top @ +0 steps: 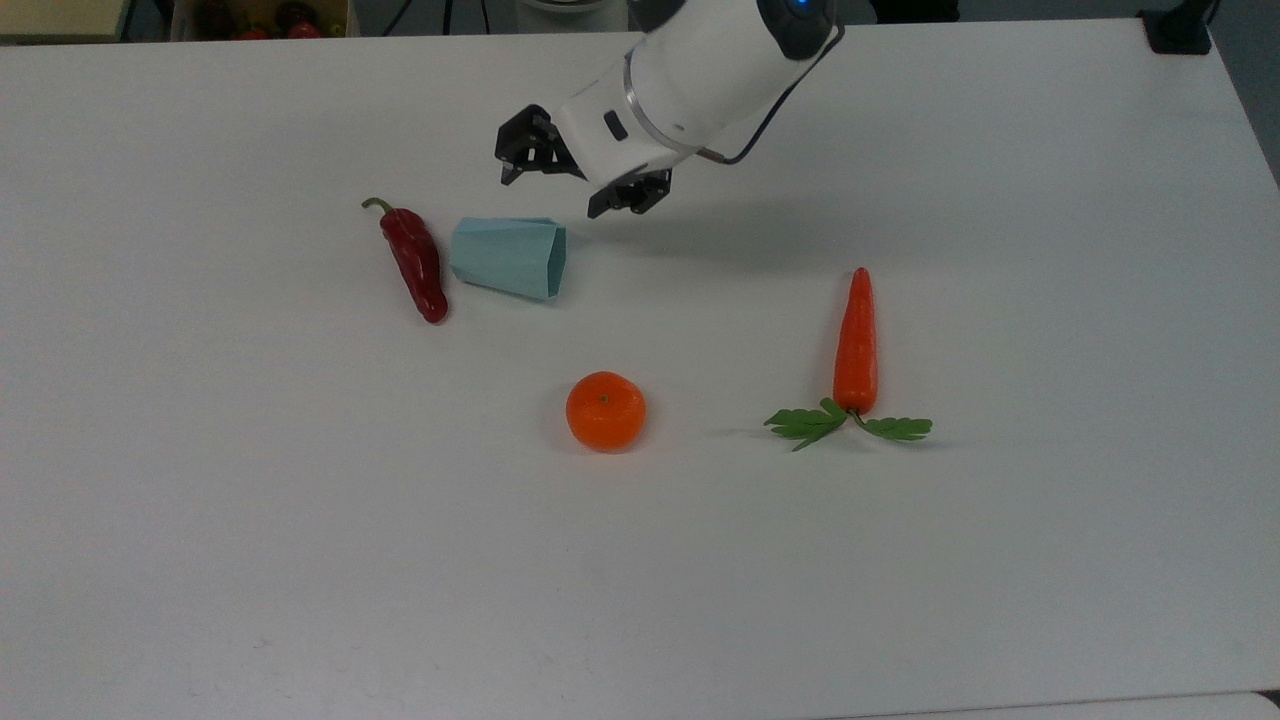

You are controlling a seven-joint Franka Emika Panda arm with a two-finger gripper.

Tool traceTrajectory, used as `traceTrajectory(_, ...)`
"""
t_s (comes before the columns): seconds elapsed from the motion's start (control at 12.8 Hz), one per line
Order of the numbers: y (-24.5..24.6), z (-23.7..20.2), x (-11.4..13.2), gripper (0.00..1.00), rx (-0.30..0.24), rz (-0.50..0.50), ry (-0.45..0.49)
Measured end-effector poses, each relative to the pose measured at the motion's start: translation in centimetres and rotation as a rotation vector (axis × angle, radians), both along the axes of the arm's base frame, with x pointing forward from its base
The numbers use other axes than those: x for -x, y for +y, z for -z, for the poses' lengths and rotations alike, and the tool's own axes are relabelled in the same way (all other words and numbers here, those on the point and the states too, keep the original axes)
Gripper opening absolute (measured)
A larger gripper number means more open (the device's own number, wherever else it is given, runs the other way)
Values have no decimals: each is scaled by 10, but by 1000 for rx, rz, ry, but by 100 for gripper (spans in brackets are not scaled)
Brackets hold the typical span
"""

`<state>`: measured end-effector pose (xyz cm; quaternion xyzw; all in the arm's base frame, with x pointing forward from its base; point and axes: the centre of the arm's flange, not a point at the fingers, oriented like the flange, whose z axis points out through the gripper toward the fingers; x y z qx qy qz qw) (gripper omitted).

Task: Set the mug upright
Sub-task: 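Move the gripper down toward the tipped light-blue mug, then close the gripper on the mug's rim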

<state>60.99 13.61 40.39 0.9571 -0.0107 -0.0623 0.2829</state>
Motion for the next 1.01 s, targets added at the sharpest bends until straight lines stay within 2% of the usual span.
traceTrajectory(0.16,10,41,-4,93,99,8,-3)
traceTrajectory(0.39,4,66,-6,91,186,31,-5)
traceTrajectory(0.47,0,72,-6,85,219,37,6)
traceTrajectory(0.7,-12,81,-8,78,254,44,22)
traceTrajectory(0.78,-15,88,-7,61,260,46,34)
traceTrajectory(0.86,-16,96,-7,59,264,46,46)
traceTrajectory(0.93,-16,103,-7,51,268,44,57)
traceTrajectory(1.01,-17,105,-7,47,279,39,58)
